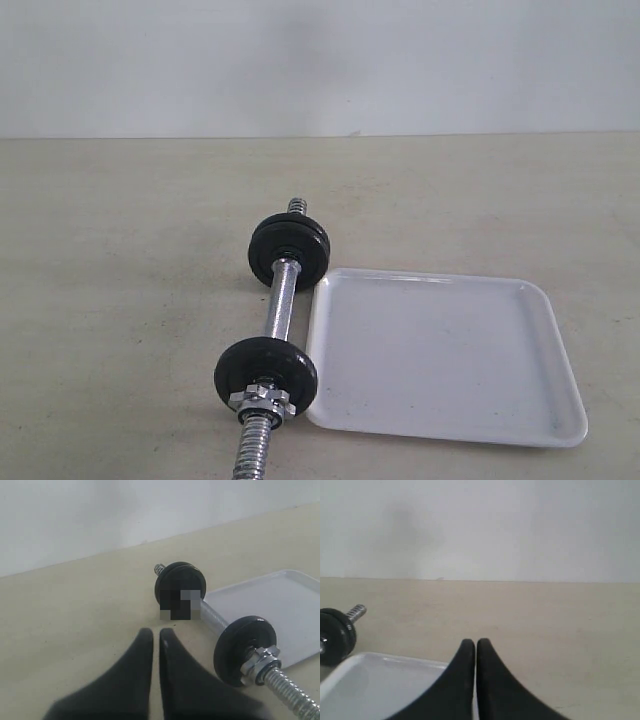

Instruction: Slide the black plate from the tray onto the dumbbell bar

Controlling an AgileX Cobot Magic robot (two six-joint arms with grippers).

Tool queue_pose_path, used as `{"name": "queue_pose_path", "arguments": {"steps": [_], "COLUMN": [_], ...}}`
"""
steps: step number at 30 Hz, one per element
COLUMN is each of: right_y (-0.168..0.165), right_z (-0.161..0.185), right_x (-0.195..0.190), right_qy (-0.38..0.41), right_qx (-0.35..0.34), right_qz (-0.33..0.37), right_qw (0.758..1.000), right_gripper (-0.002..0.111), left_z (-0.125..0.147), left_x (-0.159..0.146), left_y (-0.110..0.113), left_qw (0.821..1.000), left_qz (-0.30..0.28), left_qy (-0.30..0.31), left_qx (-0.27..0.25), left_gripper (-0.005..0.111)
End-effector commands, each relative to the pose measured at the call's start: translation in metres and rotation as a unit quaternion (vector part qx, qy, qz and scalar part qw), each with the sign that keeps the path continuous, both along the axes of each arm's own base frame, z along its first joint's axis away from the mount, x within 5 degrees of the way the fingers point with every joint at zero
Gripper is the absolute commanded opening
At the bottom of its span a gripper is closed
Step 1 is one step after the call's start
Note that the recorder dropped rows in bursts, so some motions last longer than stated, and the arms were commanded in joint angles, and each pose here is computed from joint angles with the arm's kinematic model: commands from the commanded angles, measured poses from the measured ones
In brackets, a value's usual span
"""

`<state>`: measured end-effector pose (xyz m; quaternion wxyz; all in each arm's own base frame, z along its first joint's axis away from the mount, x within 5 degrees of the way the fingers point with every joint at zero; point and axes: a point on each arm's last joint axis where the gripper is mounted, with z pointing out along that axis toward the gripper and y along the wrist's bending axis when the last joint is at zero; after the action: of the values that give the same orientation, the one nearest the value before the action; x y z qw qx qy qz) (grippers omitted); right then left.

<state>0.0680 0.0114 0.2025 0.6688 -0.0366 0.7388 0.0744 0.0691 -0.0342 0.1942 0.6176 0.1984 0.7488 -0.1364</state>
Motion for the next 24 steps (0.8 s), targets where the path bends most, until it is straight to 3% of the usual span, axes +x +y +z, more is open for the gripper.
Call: {"name": "queue_pose_path", "arguments": {"steps": [1,8,24], "right_y": [-0.009,-0.013,-0.006], "right_z": [-0.001,0.003,-0.021], "right_x": [0.000,-0.011,-0.014], "right_qy": [-0.005,-0.047,0.078], "right_qx": [-0.007,-0.007,-0.054], "right_qz": [-0.061,-0.109,-0.065], "right_qw": [0.998,0.993,0.993], "right_gripper": [0.000,0.000,0.000], "left_z": [-0.001,-0.001,-0.001], "left_x": [0.000,0.000,-0.001], "left_y": [0.000,0.000,0.000], "left_qw": [1.000,1.000,1.000], "left_qz": [-0.002,-0.002,-0.003], "left_qy": [0.000,0.000,0.000], "left_qx": [-0.001,-0.001,0.000], "left_gripper": [0.004,0.004,0.004]}}
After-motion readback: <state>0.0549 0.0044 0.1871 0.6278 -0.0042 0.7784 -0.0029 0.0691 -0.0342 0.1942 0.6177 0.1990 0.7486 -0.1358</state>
